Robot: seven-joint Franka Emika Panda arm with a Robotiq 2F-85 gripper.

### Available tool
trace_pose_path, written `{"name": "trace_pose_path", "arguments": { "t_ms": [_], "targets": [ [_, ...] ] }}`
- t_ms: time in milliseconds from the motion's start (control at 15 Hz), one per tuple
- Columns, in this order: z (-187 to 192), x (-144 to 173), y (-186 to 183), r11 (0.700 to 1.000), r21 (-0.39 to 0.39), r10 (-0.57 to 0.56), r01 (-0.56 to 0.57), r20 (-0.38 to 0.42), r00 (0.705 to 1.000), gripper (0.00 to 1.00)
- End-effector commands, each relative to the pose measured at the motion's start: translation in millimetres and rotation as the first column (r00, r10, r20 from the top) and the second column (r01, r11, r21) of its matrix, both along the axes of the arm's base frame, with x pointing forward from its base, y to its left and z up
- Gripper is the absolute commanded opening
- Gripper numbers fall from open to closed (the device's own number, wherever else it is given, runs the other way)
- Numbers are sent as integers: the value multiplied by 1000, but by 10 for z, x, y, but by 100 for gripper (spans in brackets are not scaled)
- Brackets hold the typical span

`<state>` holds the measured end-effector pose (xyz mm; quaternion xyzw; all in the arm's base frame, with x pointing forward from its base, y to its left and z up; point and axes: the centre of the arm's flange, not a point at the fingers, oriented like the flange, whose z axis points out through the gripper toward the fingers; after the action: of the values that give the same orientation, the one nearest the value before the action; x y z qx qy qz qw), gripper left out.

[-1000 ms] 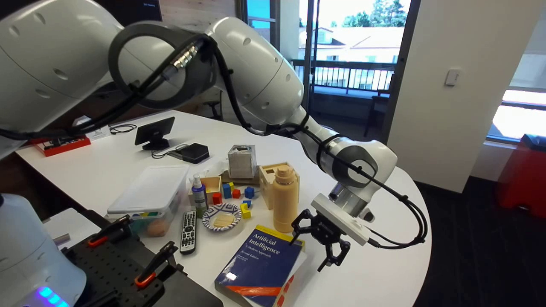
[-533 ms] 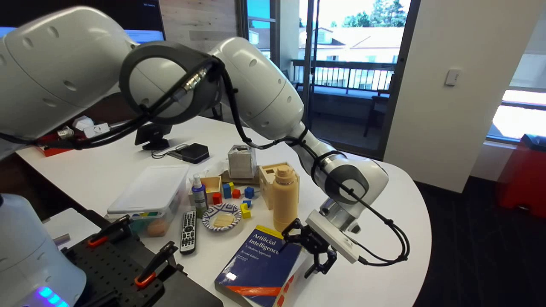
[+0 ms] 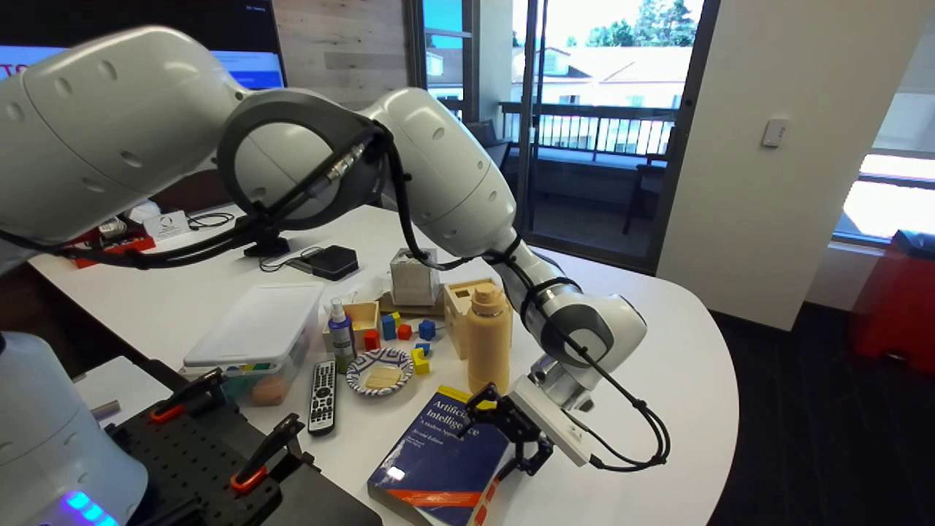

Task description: Open the book

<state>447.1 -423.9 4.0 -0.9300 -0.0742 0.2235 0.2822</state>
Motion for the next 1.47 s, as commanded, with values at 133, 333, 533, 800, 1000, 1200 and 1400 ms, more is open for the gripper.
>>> {"name": "trace_pose_path", "arguments": {
  "t_ms": [133, 333, 533, 800, 1000, 1200, 1400],
  "targets": [
    [18, -32, 104, 1000, 30, -9, 9, 28, 1000, 100],
    [26, -15, 114, 999, 40, 1, -2, 11, 1000, 100],
    [72, 14, 96, 998, 62, 13, -12, -18, 1000, 100],
    [175, 66, 47, 995, 102, 14, -9, -52, 999, 100],
    [255, 76, 52, 991, 131, 23, -13, -76, 997, 100],
    [276, 80, 91, 987, 159, 38, -21, -109, 993, 100],
    [283, 83, 165, 981, 191, 63, -35, -143, 988, 100]
  ]
}}
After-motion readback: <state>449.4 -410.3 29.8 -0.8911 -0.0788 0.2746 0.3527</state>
